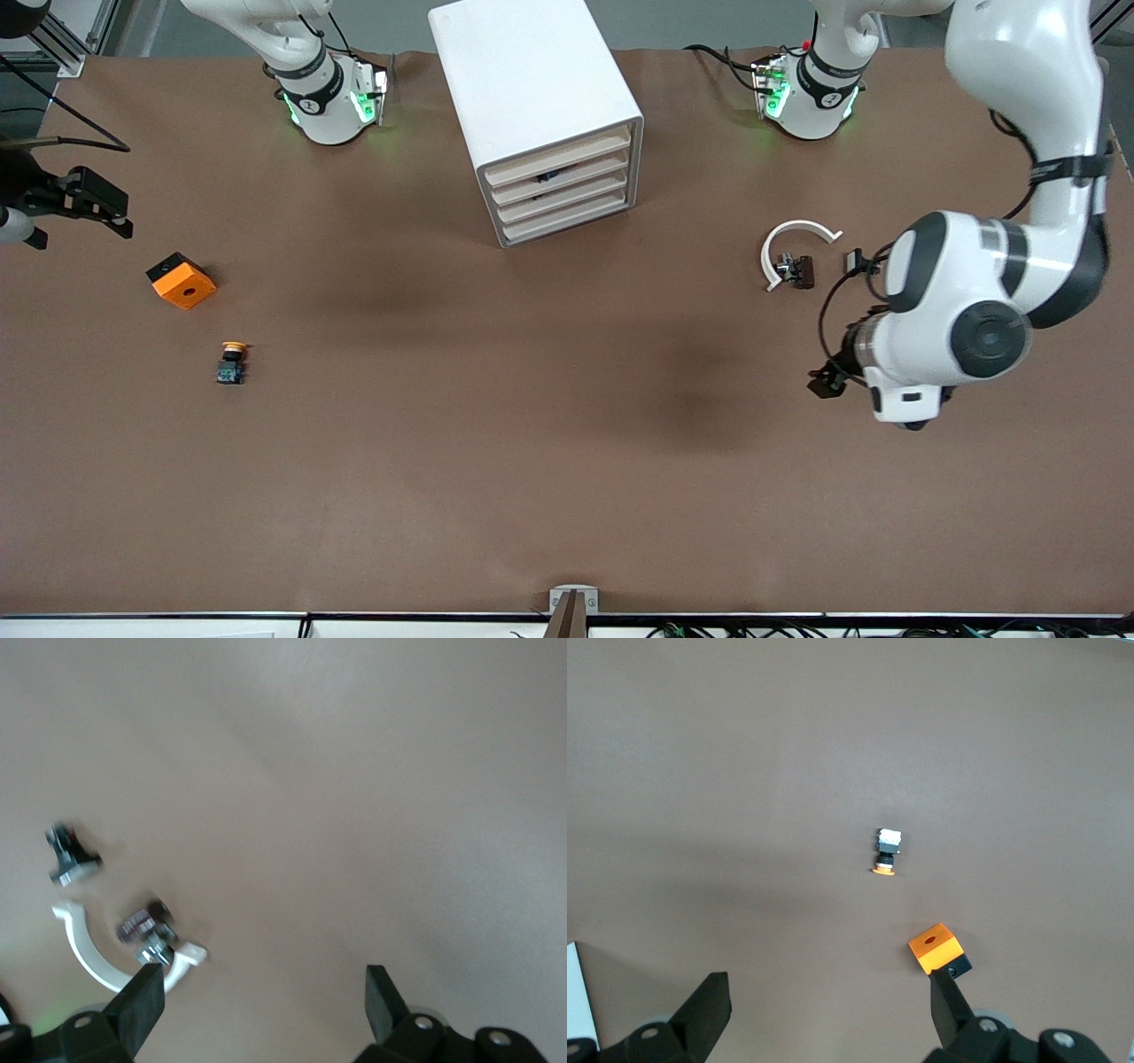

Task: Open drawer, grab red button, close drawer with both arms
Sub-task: 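Move the left gripper toward the handle of the white cabinet drawer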

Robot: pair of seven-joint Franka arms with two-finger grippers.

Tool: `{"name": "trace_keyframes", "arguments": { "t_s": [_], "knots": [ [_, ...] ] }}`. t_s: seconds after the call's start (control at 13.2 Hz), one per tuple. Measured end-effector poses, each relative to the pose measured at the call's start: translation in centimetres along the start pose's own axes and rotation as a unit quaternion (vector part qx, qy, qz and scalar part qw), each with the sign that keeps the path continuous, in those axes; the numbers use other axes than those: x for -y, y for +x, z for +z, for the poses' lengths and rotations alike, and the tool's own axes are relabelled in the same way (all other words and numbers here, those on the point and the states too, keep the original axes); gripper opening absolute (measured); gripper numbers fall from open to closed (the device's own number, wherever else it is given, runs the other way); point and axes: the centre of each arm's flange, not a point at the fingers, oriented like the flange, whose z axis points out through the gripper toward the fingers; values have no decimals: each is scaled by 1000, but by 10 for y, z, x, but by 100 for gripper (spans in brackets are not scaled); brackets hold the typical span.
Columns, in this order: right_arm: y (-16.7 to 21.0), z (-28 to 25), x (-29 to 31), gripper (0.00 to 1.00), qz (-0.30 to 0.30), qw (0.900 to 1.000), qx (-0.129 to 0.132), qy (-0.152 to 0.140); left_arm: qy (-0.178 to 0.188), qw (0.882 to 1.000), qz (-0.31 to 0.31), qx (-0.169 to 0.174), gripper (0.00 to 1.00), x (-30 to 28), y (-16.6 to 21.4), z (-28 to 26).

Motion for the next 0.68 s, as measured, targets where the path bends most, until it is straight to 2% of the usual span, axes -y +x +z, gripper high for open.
{"name": "trace_keyframes", "arguments": {
  "t_s": [0.15, 0.3, 0.53, 0.68],
  "knots": [
    [1, 0, 2, 100, -2, 1000, 0, 0, 19, 998, -56, 20, 100, -22, -31, 31],
    [1, 0, 4, 100, -4, 1000, -1, 0, 36, 993, -101, 56, 100, -40, -59, 61],
    [3, -2, 9, 100, -9, 1000, -4, -1, 92, 985, -120, 85, 100, -41, -79, 94],
    [4, -2, 13, 100, -13, 1000, -4, -1, 130, 975, -129, 122, 100, -38, -97, 104]
  ]
}}
